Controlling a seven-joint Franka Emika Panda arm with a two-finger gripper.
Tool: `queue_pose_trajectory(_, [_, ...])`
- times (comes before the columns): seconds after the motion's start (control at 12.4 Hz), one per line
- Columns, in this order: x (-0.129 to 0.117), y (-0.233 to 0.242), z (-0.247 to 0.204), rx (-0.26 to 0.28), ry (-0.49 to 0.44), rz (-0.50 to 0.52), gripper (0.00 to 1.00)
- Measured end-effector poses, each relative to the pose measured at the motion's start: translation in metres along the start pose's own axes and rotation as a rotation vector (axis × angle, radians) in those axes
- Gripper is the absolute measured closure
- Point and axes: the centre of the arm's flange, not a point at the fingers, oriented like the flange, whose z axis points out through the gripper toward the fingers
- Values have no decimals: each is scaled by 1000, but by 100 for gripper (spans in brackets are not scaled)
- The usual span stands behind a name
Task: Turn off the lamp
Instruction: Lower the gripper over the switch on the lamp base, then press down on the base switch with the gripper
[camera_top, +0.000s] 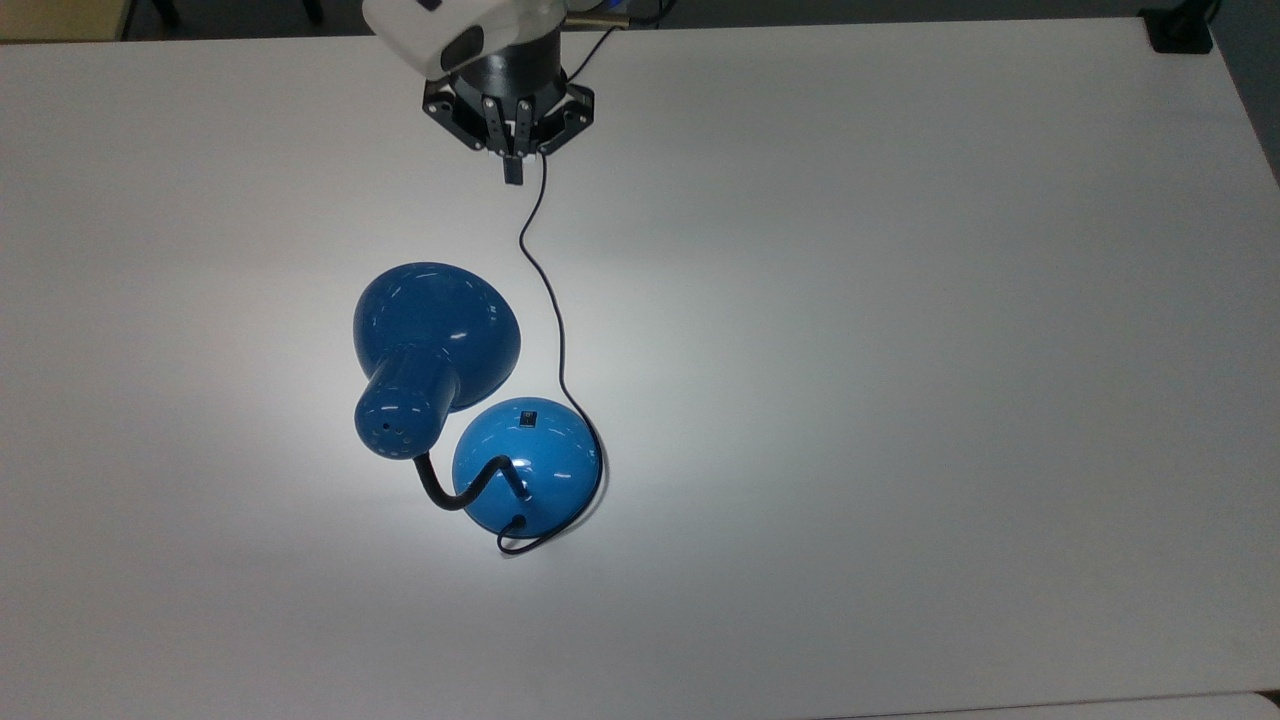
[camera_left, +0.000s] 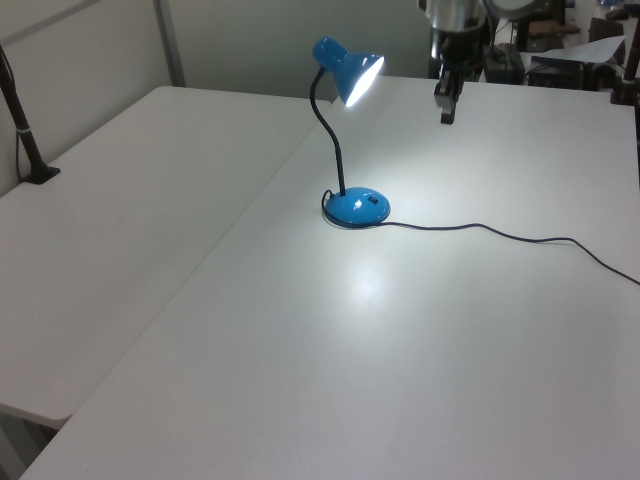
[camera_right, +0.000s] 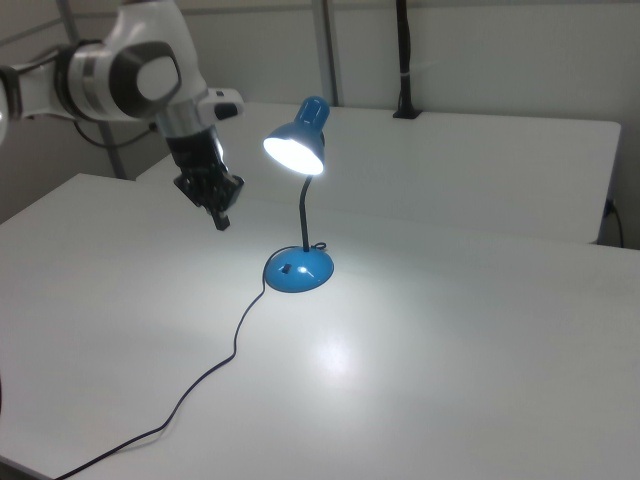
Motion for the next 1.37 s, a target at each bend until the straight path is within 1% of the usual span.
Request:
queue_pose_trajectory(0.16, [13, -3, 28, -1, 8, -4, 99])
queue_pose_trajectory(0.57, [54, -2, 110, -1, 104, 1, 99])
queue_pose_trajectory(0.81, [65, -2, 138, -1, 139, 2, 99])
queue_pose_trajectory(1.37, [79, -7, 174, 3, 209, -5, 99])
